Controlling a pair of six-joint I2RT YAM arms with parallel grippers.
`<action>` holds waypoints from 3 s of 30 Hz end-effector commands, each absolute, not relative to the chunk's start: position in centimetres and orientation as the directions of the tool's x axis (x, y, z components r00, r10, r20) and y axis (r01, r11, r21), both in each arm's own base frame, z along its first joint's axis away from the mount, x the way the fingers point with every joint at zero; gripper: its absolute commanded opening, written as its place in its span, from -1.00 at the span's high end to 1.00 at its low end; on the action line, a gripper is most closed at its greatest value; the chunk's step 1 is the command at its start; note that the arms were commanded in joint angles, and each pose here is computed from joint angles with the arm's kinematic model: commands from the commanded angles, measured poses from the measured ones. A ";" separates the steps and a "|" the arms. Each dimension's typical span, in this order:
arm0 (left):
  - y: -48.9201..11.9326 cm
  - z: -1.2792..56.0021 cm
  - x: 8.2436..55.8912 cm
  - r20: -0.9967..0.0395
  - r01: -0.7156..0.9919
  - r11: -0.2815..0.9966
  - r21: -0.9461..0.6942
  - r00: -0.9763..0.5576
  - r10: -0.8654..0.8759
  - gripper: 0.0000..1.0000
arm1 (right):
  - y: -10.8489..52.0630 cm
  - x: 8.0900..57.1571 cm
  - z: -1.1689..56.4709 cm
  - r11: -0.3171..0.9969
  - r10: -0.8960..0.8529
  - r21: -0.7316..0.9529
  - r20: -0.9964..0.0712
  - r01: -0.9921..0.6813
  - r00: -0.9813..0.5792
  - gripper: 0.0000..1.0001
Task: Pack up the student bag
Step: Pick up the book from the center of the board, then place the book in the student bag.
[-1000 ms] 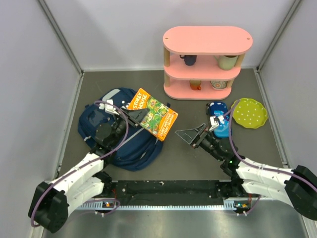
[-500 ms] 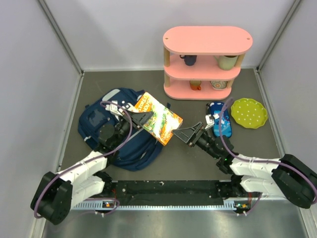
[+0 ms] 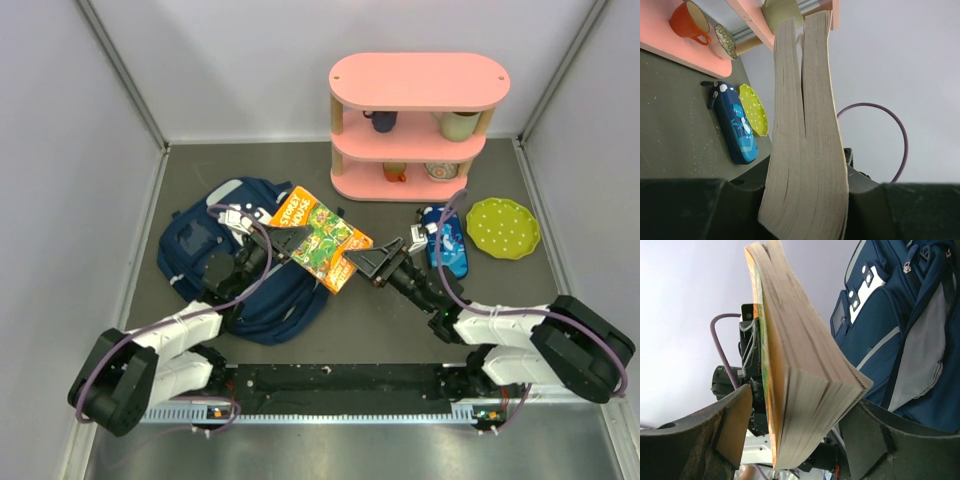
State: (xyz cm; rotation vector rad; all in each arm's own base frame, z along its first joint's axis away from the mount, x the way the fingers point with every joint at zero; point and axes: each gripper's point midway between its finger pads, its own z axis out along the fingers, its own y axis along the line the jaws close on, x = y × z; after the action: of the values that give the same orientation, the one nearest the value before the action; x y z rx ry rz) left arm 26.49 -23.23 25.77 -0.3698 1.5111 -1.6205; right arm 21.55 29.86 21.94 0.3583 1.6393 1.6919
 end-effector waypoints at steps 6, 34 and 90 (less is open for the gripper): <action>-23.7 29.3 25.4 -0.315 0.495 -0.021 -0.869 -0.583 -0.749 1.00 | 30.0 21.8 25.0 -0.024 0.708 0.931 -0.242 -0.365 -0.664 0.08; -17.5 12.5 23.2 -0.729 0.236 0.889 -0.393 -0.669 -0.145 -0.96 | 15.6 22.5 20.2 0.500 0.811 0.859 -0.509 -0.108 -0.288 1.00; -20.0 17.2 22.4 -0.818 0.313 0.949 -0.050 -0.558 0.141 1.00 | 17.0 21.5 22.0 0.519 0.747 0.834 -0.548 -0.185 -0.376 1.00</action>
State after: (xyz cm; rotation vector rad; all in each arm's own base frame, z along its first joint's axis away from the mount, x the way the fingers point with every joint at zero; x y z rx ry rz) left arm 20.14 -20.19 11.09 0.4826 2.3506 -0.1853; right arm 20.84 16.65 14.93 0.4803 1.8668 0.9392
